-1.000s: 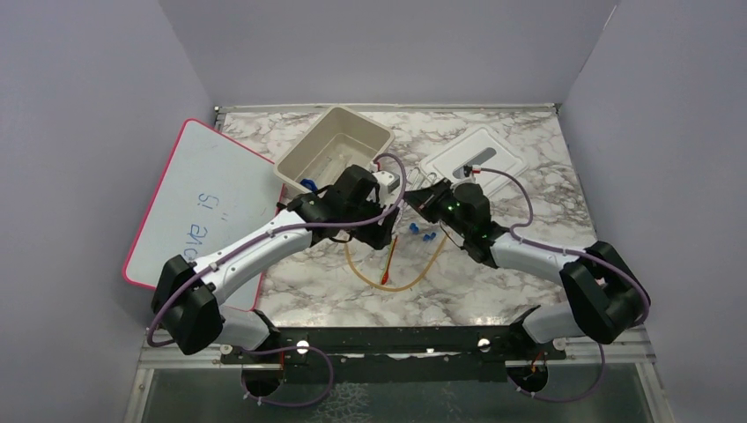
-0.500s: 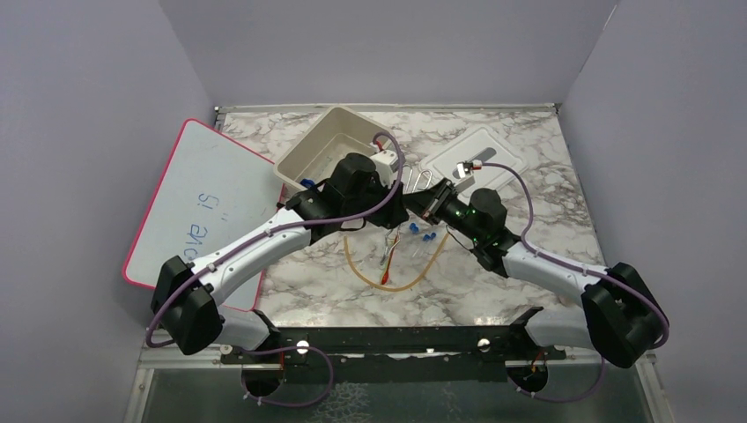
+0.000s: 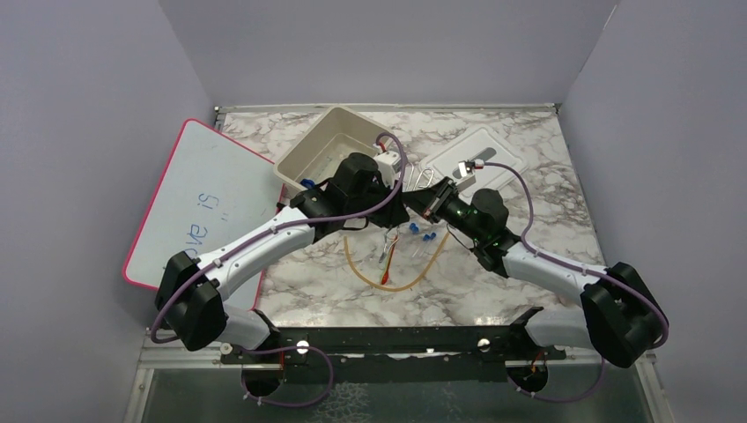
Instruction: Organize the chemistry lab equipment
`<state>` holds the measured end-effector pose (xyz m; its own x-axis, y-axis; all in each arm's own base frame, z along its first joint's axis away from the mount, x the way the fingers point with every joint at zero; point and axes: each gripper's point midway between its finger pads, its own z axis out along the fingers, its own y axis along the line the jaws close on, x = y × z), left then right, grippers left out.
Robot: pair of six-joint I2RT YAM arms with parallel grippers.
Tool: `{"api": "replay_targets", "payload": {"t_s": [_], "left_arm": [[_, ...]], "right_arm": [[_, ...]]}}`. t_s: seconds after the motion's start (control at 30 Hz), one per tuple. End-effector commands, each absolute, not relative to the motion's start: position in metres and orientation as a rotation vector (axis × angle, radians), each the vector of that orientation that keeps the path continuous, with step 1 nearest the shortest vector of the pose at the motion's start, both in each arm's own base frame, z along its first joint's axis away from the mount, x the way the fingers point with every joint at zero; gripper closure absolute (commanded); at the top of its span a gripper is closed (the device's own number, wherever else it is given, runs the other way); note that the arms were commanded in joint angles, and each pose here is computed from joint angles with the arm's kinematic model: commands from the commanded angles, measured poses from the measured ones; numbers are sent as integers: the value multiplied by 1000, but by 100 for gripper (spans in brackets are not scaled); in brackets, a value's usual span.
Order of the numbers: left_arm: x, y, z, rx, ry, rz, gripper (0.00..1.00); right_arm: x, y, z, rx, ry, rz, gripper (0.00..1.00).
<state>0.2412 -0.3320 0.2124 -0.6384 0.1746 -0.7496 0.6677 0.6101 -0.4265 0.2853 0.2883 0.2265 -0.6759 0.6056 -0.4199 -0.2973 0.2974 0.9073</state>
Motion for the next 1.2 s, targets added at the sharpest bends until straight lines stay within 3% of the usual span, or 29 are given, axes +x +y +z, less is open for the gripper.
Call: {"api": "replay_targets", "payload": {"t_s": [0.0,0.1,0.37,0.5,0.87,1.17], "left_arm": [[245,-335,202,673,2168,-929,82],[249,-332,201,676,2165,-886,100],[266,-317,211,731,2096,-726,100],[280,-311,222,749,2077,-664,100],[340,-267,256,656,2064,-538,100],[403,-192,282,705,2087,-203,100]], "right_arm": [[283,292,240,246,1739,1544,99],[281,292,239,239,1742,1548,97],[284,280,245,242,1762,1431,60],[284,266,249,284,1765,1355,50],[270,227,253,361,1781,1183,46],[261,217,241,376,1817,1143,46]]}}
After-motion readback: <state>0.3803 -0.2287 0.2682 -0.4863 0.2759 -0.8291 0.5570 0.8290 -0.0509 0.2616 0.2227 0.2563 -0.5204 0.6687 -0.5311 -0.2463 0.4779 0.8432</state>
